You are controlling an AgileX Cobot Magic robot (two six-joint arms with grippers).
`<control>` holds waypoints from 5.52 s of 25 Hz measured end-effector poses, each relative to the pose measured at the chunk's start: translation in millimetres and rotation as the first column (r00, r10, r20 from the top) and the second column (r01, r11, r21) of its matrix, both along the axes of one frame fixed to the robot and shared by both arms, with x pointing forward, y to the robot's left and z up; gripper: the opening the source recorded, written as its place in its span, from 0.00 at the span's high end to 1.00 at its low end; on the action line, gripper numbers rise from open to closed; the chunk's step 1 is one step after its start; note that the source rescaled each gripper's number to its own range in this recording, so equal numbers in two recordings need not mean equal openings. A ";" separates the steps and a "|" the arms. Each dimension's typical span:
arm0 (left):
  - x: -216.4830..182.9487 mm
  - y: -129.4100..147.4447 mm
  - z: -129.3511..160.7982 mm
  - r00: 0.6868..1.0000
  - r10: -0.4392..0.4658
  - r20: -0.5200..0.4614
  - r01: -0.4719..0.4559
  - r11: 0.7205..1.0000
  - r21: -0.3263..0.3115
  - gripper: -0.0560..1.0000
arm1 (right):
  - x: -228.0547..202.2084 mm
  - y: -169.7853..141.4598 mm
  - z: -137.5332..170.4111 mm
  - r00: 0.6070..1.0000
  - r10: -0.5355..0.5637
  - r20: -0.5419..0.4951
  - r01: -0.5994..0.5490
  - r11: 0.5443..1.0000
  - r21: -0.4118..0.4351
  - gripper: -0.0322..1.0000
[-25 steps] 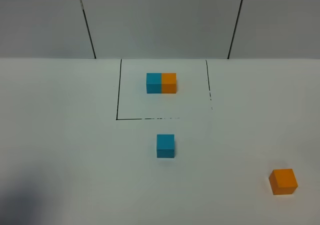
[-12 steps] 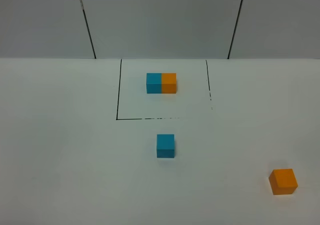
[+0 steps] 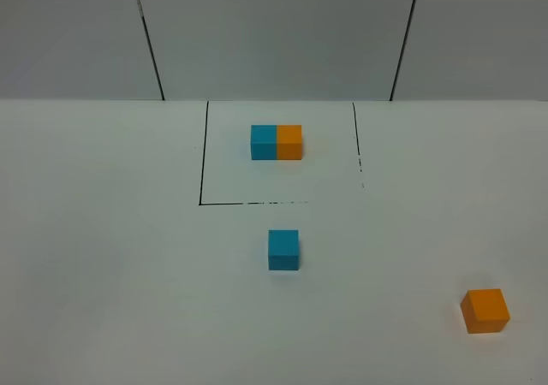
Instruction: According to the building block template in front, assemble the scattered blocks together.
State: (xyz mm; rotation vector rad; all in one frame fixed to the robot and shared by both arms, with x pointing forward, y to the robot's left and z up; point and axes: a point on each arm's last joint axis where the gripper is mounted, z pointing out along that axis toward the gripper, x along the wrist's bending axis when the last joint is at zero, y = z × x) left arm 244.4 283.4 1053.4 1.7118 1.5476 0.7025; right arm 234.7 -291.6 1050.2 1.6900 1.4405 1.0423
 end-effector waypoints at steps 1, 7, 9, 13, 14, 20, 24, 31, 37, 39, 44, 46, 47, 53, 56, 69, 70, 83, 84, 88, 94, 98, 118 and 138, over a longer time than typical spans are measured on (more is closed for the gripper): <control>-0.8 -0.1 -0.3 1.000 -0.007 0.004 0.007 1.000 0.000 0.30 | 0.0 0.0 0.0 1.000 0.000 0.000 0.000 1.000 0.000 0.28; -7.2 -0.2 -5.8 0.999 -0.030 0.015 0.030 1.000 0.006 0.30 | 0.0 0.0 0.0 1.000 0.000 0.000 0.000 1.000 0.000 0.28; -11.6 -0.4 -6.0 0.999 -0.031 0.042 0.031 0.999 0.007 0.30 | 0.0 0.0 0.0 1.000 0.000 0.000 0.000 1.000 0.000 0.28; -18.7 -0.6 -6.9 0.996 -0.040 0.080 0.039 0.999 0.010 0.30 | 0.0 0.0 0.0 1.000 0.000 0.000 0.000 1.000 0.000 0.28; -18.7 -0.6 -6.9 0.996 -0.041 0.080 0.041 0.999 0.010 0.30 | 0.0 0.0 0.0 1.000 0.000 0.000 0.000 1.000 0.000 0.28; -18.4 -0.6 -8.5 0.996 -0.040 0.076 0.040 0.999 0.008 0.30 | 0.0 0.0 0.0 1.000 0.000 0.000 0.000 1.000 0.000 0.28; -18.4 -0.6 -8.5 0.996 -0.040 0.076 0.040 0.999 0.008 0.30 | 0.0 0.0 0.0 1.000 0.000 0.000 0.000 1.000 0.000 0.28; -18.4 -0.6 -8.5 0.996 -0.040 0.076 0.040 0.999 0.007 0.30 | 0.0 0.0 0.0 1.000 0.000 0.000 0.000 1.000 0.000 0.28; -18.4 -0.6 -8.5 0.996 -0.040 0.076 0.040 0.999 0.007 0.30 | 0.0 0.0 0.0 1.000 0.000 0.000 0.000 1.000 0.000 0.28; -18.4 -0.6 -8.5 0.996 -0.040 0.076 0.040 0.999 0.007 0.30 | 0.0 0.0 0.0 1.000 0.000 0.000 0.000 1.000 0.000 0.28; -18.3 -0.6 -8.4 0.996 -0.040 0.077 0.039 0.999 0.007 0.30 | 0.0 0.0 0.0 1.000 0.000 0.000 0.000 1.000 0.000 0.28; -18.3 -0.6 -8.4 0.996 -0.040 0.077 0.039 0.999 0.007 0.30 | 0.0 0.0 0.0 1.000 0.000 0.000 0.000 1.000 0.000 0.28; -18.3 -0.6 -8.4 0.996 -0.040 0.077 0.039 0.999 0.007 0.30 | 0.0 0.0 0.0 1.000 0.000 0.000 0.000 1.000 0.000 0.28; -18.3 -0.6 -8.4 0.996 -0.040 0.077 0.039 0.999 0.007 0.30 | 0.0 0.0 0.0 1.000 0.000 0.000 0.000 1.000 0.000 0.28; -18.3 -0.6 -8.4 0.996 -0.040 0.077 0.039 0.999 0.007 0.30 | 0.0 0.0 0.0 1.000 0.000 0.000 0.000 1.000 0.000 0.28; -18.3 -0.6 -8.4 0.996 -0.040 0.077 0.039 0.999 0.007 0.30 | 1.0 0.2 3.3 1.000 0.017 -0.009 -0.017 1.000 -0.025 0.26; -18.3 -0.6 -8.4 0.996 -0.040 0.077 0.039 0.999 0.007 0.30 | 3.6 0.6 6.7 0.999 0.027 -0.025 -0.028 0.999 -0.030 0.24; -18.3 -0.6 -8.4 0.996 -0.040 0.077 0.039 0.999 0.007 0.30 | 160.8 -2.0 -3.7 0.704 0.193 -0.684 -0.160 0.981 0.112 0.07; -18.3 -0.6 -8.4 0.996 -0.040 0.077 0.039 0.999 0.007 0.30 | 172.4 -3.3 -8.5 0.674 0.192 -0.713 -0.156 0.981 0.117 0.07; -18.3 -0.6 -8.4 0.996 -0.040 0.077 0.039 0.999 0.007 0.30 | 207.0 -5.4 -23.9 0.614 0.197 -0.764 -0.135 0.980 0.144 0.07; -18.3 -0.6 -8.4 0.996 -0.040 0.077 0.039 0.999 0.007 0.30 | 221.9 -3.1 -23.6 0.684 0.220 -0.696 -0.147 0.976 0.164 0.10; -18.3 -0.6 -8.4 0.996 -0.040 0.077 0.039 0.999 0.007 0.30 | 228.9 -2.9 -24.9 0.679 0.207 -0.705 -0.103 0.977 0.187 0.11; -18.3 -0.6 -8.4 0.996 -0.040 0.077 0.039 0.999 0.007 0.30 | 290.4 37.0 -100.7 0.537 0.149 -0.830 -0.247 0.969 0.014 0.14; -18.3 -0.6 -8.4 0.996 -0.040 0.077 0.039 0.999 0.007 0.30 | 285.5 35.1 -142.5 0.573 0.179 -0.800 -0.321 0.947 -0.018 0.16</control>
